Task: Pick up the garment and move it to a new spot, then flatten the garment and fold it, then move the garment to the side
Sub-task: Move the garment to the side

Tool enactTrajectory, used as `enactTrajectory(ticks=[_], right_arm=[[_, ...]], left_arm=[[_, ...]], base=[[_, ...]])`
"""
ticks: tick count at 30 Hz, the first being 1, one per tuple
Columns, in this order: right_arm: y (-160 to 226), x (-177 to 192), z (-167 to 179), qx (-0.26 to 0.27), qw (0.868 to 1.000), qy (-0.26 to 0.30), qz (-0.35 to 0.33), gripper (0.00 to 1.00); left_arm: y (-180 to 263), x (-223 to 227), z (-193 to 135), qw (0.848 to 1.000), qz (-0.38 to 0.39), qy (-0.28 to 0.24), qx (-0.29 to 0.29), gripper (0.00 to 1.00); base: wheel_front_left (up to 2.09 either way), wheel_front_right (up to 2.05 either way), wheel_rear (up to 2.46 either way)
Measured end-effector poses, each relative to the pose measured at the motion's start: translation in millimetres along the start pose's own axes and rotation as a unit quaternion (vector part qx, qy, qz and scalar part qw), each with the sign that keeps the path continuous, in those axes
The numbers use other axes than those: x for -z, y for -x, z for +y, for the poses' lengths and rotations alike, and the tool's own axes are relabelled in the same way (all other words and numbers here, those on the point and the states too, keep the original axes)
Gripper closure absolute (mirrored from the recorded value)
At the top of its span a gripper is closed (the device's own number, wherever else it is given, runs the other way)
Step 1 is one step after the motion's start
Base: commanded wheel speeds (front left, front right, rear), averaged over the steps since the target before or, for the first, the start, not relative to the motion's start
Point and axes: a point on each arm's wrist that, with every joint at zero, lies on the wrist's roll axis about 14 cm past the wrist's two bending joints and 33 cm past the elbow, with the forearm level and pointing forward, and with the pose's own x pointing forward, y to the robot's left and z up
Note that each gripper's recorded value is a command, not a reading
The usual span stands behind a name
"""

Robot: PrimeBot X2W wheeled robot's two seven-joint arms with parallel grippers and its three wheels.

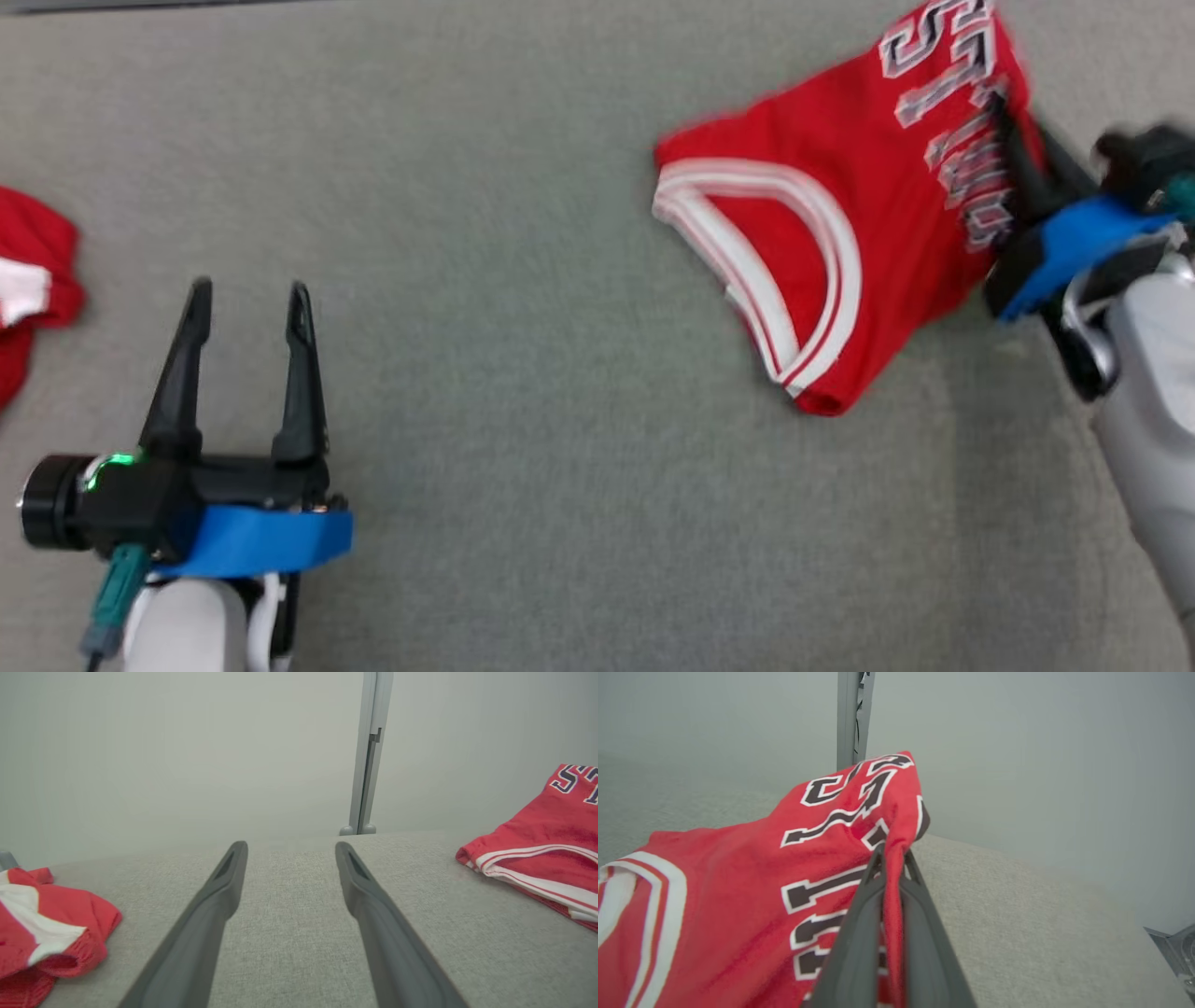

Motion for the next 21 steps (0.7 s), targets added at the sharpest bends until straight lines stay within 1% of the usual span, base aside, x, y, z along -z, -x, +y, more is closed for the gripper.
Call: enactTrajectory(ticks=[1, 2, 3, 11, 13, 16, 21], right_arm=[[-0.8, 0.0, -13.3, 0.012, 1.000, 0.005, 0.000, 1.00], [1.8, 0.8, -39.1, 0.035, 0.999, 0.016, 0.002, 1.00], [4.2, 0.2, -52.0, 0.047, 0.999, 0.022, 0.002, 1.00], [36.7, -3.1, -136.7, 0.133, 0.989, 0.058, 0.014, 1.00], [42.6, -2.0, -149.6, 0.146, 0.987, 0.065, 0.019, 1.00], [44.1, -0.1, -157.5, 0.152, 0.985, 0.073, 0.026, 1.00], [30.8, -6.9, -163.3, 0.153, 0.984, 0.085, 0.033, 1.00]], left_arm=[[-6.3, 2.2, -2.9, 1.000, -0.001, 0.000, 0.007, 0.00], [-17.7, 6.3, -9.3, 1.000, -0.004, -0.001, 0.021, 0.00], [-23.1, 7.4, -12.2, 1.000, -0.007, -0.001, 0.027, 0.00], [-52.6, 24.0, -38.8, 0.997, -0.016, 0.005, 0.071, 0.00], [-56.1, 27.3, -44.4, 0.997, -0.016, 0.009, 0.079, 0.00], [-59.8, 32.1, -48.0, 0.996, -0.015, 0.009, 0.086, 0.00], [-63.6, 33.4, -47.4, 0.996, -0.019, 0.007, 0.089, 0.00]], base=[[0.00, 0.00, 0.00], [0.00, 0.00, 0.00], [0.00, 0.00, 0.00], [0.00, 0.00, 0.00], [0.00, 0.00, 0.00], [0.00, 0.00, 0.00], [0.00, 0.00, 0.00]])
